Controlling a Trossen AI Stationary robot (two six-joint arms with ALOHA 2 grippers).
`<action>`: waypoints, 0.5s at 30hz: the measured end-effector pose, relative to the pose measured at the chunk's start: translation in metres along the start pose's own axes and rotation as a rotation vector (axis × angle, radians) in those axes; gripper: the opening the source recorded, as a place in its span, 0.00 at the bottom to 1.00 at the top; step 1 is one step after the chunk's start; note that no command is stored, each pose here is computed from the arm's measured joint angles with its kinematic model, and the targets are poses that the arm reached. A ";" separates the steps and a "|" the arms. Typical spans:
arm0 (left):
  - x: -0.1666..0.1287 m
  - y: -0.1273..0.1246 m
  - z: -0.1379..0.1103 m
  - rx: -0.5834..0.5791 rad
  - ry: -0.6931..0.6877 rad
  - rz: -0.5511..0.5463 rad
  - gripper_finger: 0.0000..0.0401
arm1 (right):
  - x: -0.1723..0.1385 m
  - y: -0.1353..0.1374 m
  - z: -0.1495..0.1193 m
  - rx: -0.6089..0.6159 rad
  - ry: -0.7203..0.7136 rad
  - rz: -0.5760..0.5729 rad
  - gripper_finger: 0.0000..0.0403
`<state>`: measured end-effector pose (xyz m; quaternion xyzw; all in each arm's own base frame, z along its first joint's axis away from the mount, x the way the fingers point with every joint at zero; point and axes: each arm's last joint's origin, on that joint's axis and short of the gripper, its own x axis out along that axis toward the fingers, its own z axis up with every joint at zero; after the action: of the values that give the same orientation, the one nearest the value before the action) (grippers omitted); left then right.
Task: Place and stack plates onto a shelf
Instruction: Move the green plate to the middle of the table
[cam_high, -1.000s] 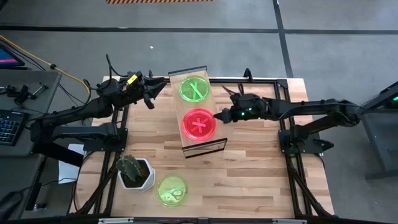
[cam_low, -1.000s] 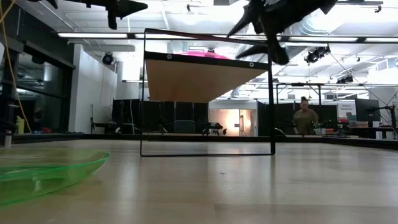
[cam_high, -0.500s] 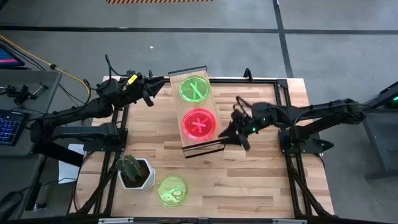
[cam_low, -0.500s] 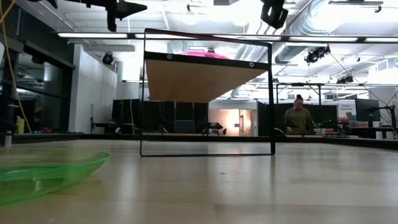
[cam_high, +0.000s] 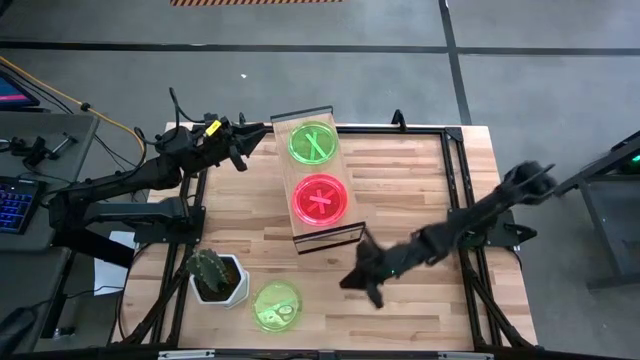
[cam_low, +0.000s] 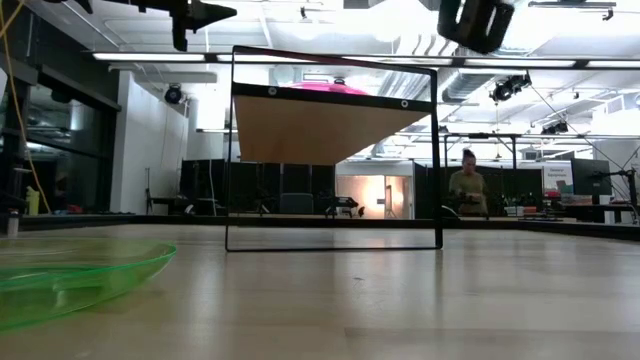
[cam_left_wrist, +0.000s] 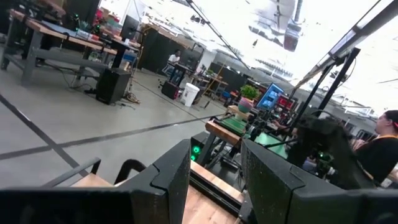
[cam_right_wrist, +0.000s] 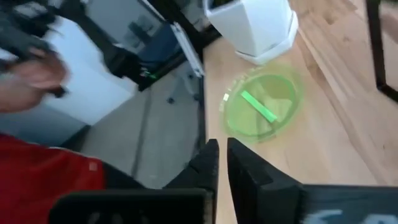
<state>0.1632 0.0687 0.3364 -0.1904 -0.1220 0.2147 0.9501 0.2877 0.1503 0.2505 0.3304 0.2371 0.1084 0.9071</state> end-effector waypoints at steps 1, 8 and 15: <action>0.000 0.000 0.000 0.000 0.001 0.000 0.33 | 0.010 0.002 -0.006 -0.003 -0.001 -0.022 0.03; 0.000 0.000 -0.001 0.001 0.010 -0.001 0.33 | 0.090 0.020 -0.021 -0.151 0.097 -0.115 0.01; 0.000 0.000 -0.001 0.001 0.009 -0.002 0.33 | 0.159 0.016 -0.014 -0.317 0.203 -0.150 0.00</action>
<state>0.1633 0.0686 0.3357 -0.1907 -0.1178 0.2132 0.9510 0.4172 0.2262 0.1950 0.1523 0.3313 0.1093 0.9247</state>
